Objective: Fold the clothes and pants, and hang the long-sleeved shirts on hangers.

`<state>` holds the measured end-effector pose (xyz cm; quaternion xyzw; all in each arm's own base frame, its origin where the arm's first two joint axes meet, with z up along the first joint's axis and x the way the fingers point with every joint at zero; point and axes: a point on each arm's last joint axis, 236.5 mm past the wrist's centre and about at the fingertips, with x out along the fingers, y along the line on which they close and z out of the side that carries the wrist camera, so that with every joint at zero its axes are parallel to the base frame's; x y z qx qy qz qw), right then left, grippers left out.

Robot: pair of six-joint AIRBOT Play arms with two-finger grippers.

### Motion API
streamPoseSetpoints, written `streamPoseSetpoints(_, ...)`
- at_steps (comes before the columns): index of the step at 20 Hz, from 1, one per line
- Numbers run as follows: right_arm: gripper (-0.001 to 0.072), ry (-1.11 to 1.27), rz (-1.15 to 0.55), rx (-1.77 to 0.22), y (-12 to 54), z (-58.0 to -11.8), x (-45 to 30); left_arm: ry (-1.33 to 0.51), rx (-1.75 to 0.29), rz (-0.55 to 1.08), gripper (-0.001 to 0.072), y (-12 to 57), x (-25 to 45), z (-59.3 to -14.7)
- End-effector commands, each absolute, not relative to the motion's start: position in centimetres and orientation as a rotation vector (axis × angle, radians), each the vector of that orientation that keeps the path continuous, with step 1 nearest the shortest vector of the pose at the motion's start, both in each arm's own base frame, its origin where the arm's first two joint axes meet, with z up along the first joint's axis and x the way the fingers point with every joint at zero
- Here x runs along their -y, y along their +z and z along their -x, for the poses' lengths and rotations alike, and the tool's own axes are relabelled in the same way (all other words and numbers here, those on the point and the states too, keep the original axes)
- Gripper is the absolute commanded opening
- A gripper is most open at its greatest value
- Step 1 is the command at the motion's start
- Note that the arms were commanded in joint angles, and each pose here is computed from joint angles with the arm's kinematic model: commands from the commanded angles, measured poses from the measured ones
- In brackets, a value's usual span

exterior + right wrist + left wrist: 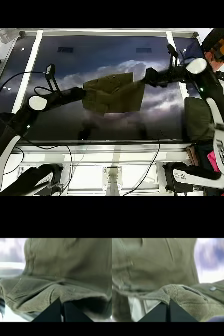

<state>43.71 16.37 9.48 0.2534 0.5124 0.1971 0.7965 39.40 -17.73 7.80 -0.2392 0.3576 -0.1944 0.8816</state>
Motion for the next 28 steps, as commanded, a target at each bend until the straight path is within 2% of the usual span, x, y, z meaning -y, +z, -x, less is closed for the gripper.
streamPoseSetpoints(1,0.002,0.385,-0.58,-1.015,7.9,-49.9,-16.5,-0.295,-0.674,0.536,0.0008,6.4,16.0,-43.0)
streamPoseSetpoints(7,0.0019,0.322,-0.712,-0.899,5.9,-56.4,-16.4,-0.097,-0.652,0.688,0.0007,0.8,13.6,-47.1)
streamPoseSetpoints(10,0.002,0.311,-0.725,-0.886,4.5,-58.2,-17.0,-0.052,-0.661,0.695,0.0009,-1.1,13.0,-47.9)
streamPoseSetpoints(12,0.0025,0.279,-0.728,-0.803,4.0,-60.3,-17.2,-0.006,-0.6,0.683,0.001,-1.1,12.0,-49.2)
streamPoseSetpoints(13,0.0084,0.25,-0.734,-0.72,4.3,-61.9,-17.1,0.04,-0.53,0.701,0.0012,-0.3,10.9,-50.3)
streamPoseSetpoints(14,0.009,0.219,-0.737,-0.621,5.0,-63.6,-16.9,0.089,-0.448,0.73,0.004,0.9,9.7,-51.3)
streamPoseSetpoints(15,0.0148,0.188,-0.734,-0.527,5.7,-64.9,-16.6,0.135,-0.342,0.751,0.0217,2.6,8.3,-52.5)
streamPoseSetpoints(16,0.0272,0.177,-0.746,-0.488,5.9,-65.5,-16.7,0.165,-0.254,0.766,0.0392,4.3,7.3,-53.6)
streamPoseSetpoints(17,0.0394,0.183,-0.728,-0.487,5.8,-65.7,-16.9,0.156,-0.214,0.751,0.045,5.6,7.2,-54.4)
streamPoseSetpoints(21,0.041,0.196,-0.671,-0.537,5.1,-65.3,-16.5,0.056,-0.153,0.61,0.0484,9.2,8.5,-56.1)
streamPoseSetpoints(22,0.0417,0.208,-0.667,-0.562,5.2,-65.1,-16.5,0.043,-0.15,0.585,0.0519,9.4,8.7,-56.1)
streamPoseSetpoints(23,0.0492,0.218,-0.663,-0.59,5.3,-64.9,-16.2,0.034,-0.153,0.576,0.0569,9.4,8.9,-56.0)
streamPoseSetpoints(24,0.0542,0.227,-0.644,-0.628,5.3,-64.6,-15.6,0.027,-0.154,0.578,0.0583,9.8,9.1,-55.9)
streamPoseSetpoints(26,0.054,0.242,-0.615,-0.765,4.7,-63.1,-13.3,0.002,-0.126,0.558,0.0583,11.8,9.1,-55.5)
streamPoseSetpoints(28,0.054,0.247,-0.629,-0.981,2.6,-59.5,-9.8,-0.035,-0.122,0.529,0.0583,14.1,9.1,-54.8)
